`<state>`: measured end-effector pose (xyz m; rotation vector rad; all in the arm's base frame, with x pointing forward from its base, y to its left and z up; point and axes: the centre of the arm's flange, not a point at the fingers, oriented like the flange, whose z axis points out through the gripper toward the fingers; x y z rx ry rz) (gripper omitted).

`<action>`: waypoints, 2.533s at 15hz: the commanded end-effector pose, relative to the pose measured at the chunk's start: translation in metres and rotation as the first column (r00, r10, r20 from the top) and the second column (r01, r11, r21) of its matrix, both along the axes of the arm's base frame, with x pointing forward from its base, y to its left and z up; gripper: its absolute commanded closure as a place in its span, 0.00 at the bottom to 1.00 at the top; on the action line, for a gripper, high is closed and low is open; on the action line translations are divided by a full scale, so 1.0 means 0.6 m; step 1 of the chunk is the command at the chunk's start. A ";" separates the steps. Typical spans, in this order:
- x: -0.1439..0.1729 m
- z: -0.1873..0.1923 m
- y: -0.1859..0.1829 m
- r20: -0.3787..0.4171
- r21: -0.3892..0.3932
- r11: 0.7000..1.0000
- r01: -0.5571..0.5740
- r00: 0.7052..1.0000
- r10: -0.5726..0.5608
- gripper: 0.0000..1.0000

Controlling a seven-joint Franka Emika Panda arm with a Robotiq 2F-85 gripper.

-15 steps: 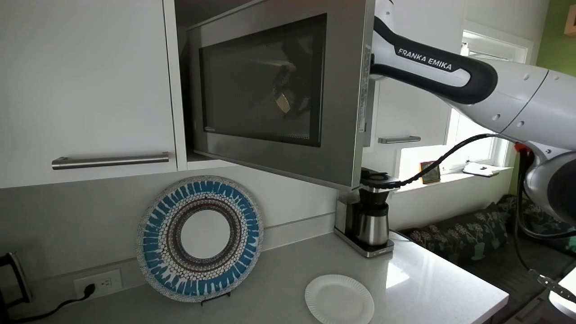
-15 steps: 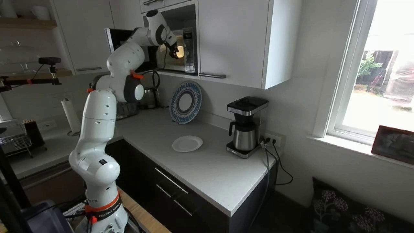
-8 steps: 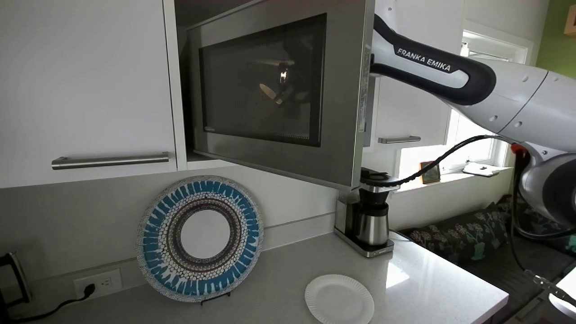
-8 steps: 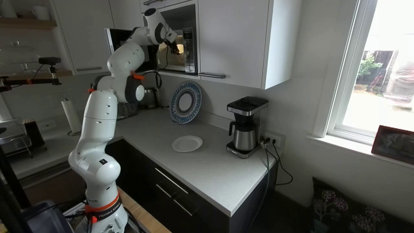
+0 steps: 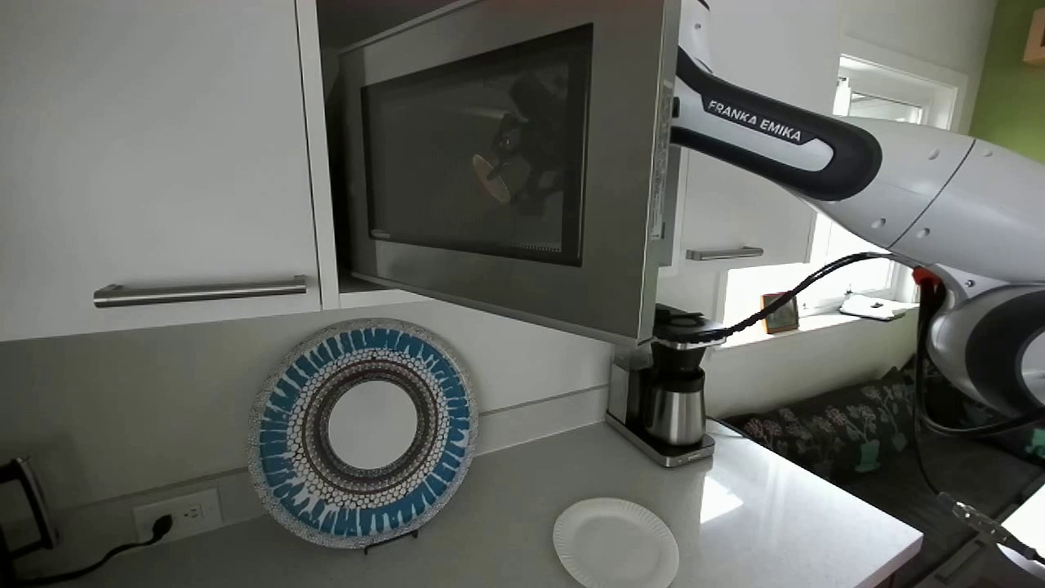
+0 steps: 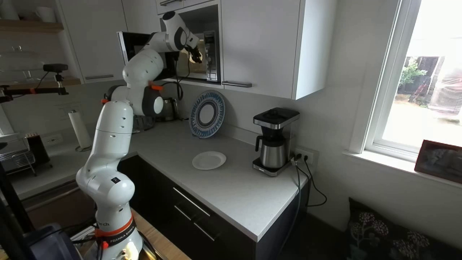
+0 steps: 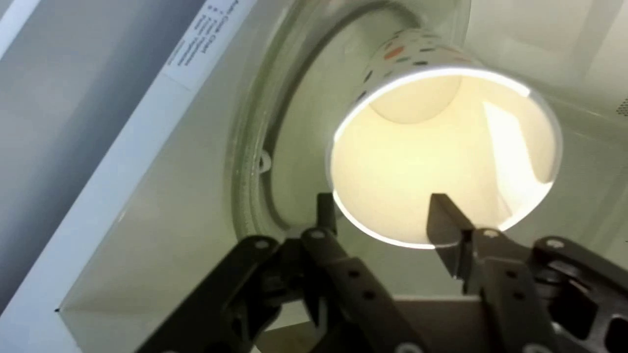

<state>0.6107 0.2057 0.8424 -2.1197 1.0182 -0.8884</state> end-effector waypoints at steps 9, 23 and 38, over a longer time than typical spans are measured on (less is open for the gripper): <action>0.016 0.038 0.041 0.083 0.061 0.998 -0.011 0.997 0.006 1.00; -0.059 0.009 0.048 0.050 -0.177 0.965 -0.193 0.977 0.205 0.02; -0.077 0.063 0.051 0.126 -0.389 0.871 -0.299 0.920 0.372 0.00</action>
